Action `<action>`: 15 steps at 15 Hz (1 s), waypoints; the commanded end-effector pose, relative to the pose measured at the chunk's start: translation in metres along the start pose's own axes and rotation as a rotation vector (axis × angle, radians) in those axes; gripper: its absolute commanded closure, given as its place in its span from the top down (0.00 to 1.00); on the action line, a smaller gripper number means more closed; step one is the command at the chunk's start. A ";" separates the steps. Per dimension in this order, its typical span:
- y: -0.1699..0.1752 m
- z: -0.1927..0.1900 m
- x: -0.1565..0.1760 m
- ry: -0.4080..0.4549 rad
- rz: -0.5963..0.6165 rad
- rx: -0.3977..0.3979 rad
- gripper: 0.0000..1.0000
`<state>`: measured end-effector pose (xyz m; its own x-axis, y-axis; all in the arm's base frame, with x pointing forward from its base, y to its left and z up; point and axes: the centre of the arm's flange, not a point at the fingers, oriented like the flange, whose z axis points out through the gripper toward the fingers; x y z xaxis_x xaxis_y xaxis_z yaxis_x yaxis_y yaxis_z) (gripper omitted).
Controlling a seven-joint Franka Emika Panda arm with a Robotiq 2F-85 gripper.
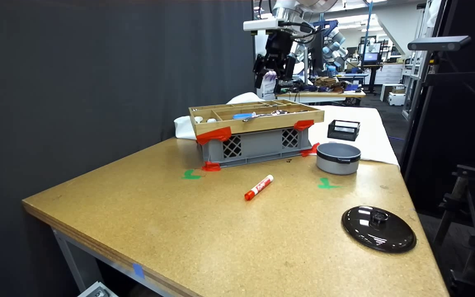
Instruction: Remove the spoon from the crate and put it on the table
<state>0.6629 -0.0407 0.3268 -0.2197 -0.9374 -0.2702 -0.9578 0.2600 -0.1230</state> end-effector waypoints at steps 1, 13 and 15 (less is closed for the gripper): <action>0.000 0.000 -0.001 0.000 -0.001 -0.001 1.00; -0.020 0.042 0.006 0.119 -0.142 0.046 1.00; -0.028 0.047 0.011 0.136 -0.135 0.049 1.00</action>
<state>0.6782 -0.0404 0.2874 -0.1269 -0.9814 -0.1439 -0.9724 0.1517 -0.1774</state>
